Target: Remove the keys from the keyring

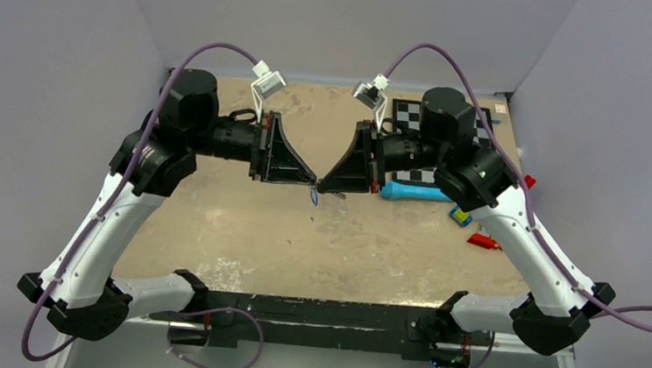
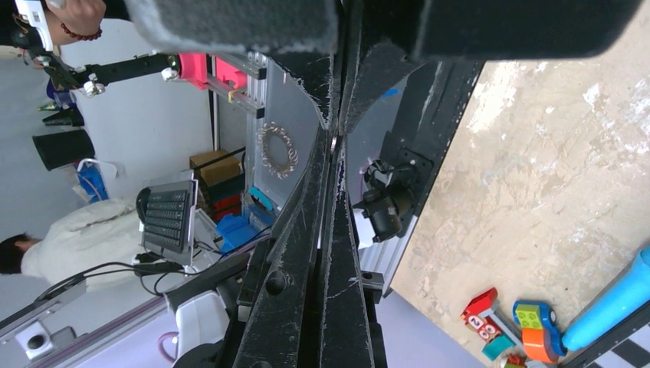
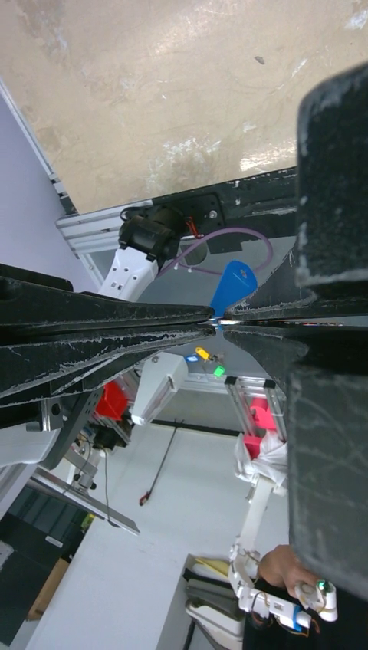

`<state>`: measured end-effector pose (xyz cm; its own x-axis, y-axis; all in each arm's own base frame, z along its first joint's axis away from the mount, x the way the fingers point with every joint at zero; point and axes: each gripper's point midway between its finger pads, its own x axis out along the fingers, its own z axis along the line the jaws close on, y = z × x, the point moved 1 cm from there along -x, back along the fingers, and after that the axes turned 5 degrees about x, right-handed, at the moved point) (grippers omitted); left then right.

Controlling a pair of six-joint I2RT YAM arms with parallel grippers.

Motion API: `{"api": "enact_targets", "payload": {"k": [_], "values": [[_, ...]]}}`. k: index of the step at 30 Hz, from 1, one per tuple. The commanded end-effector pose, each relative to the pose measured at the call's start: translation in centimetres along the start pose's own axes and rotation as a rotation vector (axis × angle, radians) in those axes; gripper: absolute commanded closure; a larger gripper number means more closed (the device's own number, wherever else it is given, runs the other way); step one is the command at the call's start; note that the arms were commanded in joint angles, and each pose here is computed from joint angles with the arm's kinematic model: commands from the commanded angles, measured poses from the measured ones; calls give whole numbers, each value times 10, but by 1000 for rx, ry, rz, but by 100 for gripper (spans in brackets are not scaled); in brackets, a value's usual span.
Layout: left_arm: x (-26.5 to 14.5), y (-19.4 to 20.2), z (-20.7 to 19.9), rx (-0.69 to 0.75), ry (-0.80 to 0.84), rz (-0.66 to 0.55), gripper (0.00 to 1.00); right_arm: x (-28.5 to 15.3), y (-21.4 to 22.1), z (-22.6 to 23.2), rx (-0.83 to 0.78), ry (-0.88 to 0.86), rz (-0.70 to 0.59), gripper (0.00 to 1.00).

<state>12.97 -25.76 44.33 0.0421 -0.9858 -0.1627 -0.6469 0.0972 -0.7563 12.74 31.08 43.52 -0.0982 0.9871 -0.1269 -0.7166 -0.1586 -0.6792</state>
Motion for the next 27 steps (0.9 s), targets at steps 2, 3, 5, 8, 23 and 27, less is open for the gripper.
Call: {"api": "enact_targets", "payload": {"k": [2,3,5,8,23,27], "values": [[-3,-21,-24,25,64,-99,100,-5,-31,25,-107,-32,-138,100],[-4,-23,-26,27,66,-114,100,-5,-33,25,-107,-27,-151,100],[-5,-25,-27,25,65,-139,100,-6,-35,26,-109,-24,-178,100],[-5,-27,-25,15,56,-170,100,-7,-39,26,-105,-18,-211,100],[-5,-37,-12,-40,5,-290,100,-4,-57,16,-98,19,-295,100],[-4,-39,-6,-53,-18,-314,100,-1,-61,13,-90,17,-306,100]]}}
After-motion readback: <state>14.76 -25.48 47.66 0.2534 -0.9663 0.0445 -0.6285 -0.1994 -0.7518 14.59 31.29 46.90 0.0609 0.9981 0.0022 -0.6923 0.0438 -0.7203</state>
